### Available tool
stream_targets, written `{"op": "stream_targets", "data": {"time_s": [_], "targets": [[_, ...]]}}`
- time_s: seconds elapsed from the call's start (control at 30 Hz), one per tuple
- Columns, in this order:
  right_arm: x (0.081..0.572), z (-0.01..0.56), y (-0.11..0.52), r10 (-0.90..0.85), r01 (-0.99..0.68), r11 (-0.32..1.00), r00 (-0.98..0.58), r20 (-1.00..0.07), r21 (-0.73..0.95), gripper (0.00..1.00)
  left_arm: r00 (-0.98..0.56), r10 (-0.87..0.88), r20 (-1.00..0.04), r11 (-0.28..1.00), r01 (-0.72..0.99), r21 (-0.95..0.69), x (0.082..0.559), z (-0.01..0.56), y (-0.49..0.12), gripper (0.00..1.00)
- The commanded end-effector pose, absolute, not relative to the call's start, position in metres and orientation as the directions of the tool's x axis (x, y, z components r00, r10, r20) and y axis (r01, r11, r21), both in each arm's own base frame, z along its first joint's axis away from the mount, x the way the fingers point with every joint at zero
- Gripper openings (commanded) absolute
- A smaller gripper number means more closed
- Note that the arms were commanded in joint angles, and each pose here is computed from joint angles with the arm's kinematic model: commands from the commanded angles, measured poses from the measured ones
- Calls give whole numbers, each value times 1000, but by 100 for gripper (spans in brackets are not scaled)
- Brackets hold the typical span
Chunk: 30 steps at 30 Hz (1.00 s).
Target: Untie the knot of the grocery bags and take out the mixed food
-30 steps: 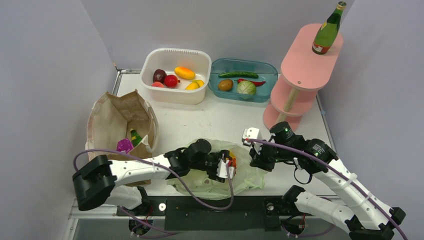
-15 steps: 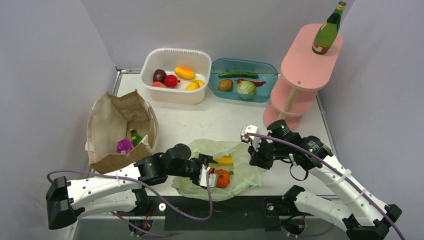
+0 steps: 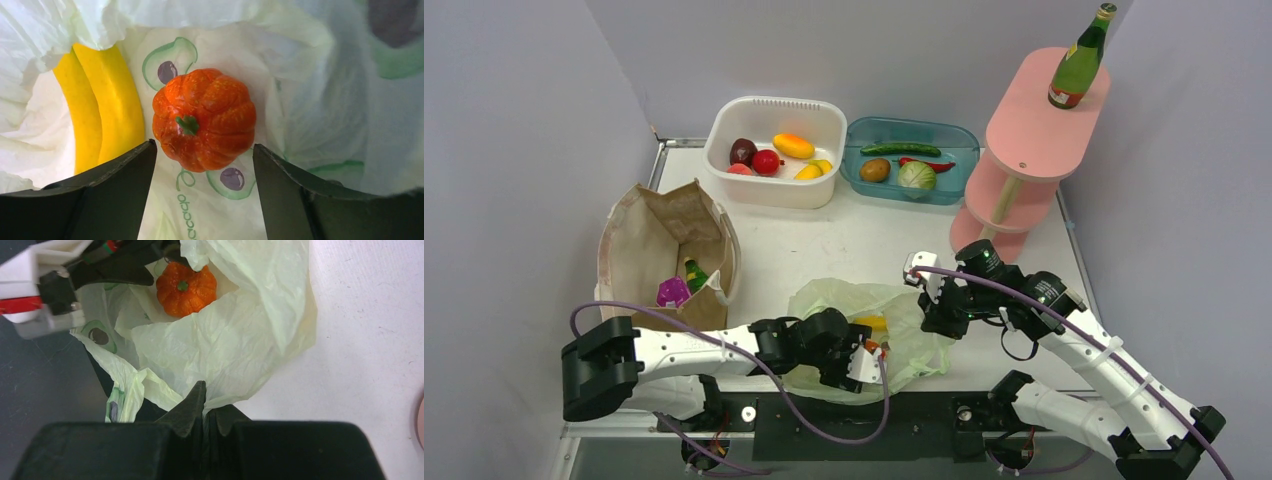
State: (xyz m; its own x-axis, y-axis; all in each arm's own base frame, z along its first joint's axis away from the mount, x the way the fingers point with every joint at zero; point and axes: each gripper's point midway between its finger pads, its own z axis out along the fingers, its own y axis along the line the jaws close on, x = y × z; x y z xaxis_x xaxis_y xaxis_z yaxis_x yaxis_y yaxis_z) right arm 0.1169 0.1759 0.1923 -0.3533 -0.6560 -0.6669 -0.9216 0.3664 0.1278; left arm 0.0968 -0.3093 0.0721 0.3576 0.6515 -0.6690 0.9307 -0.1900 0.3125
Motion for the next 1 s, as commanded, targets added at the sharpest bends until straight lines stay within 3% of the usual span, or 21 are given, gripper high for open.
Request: {"op": "stream_targets", "data": {"time_s": [0.0, 0.33, 0.53, 0.97], "targets": [[120, 196, 181, -644, -930, 353, -324, -693, 107, 0, 308, 580, -754, -58, 939, 340, 115, 101, -343, 70], [120, 195, 180, -650, -932, 348, -319, -690, 103, 0, 234, 620, -749, -31, 961, 274, 117, 62, -345, 74], [120, 195, 180, -650, -932, 347, -319, -690, 104, 0, 182, 661, -728, -37, 977, 211, 116, 41, -341, 71], [123, 194, 179, -648, -930, 357, -317, -692, 91, 0, 304, 521, -798, -151, 953, 264, 90, 118, -316, 25]]}}
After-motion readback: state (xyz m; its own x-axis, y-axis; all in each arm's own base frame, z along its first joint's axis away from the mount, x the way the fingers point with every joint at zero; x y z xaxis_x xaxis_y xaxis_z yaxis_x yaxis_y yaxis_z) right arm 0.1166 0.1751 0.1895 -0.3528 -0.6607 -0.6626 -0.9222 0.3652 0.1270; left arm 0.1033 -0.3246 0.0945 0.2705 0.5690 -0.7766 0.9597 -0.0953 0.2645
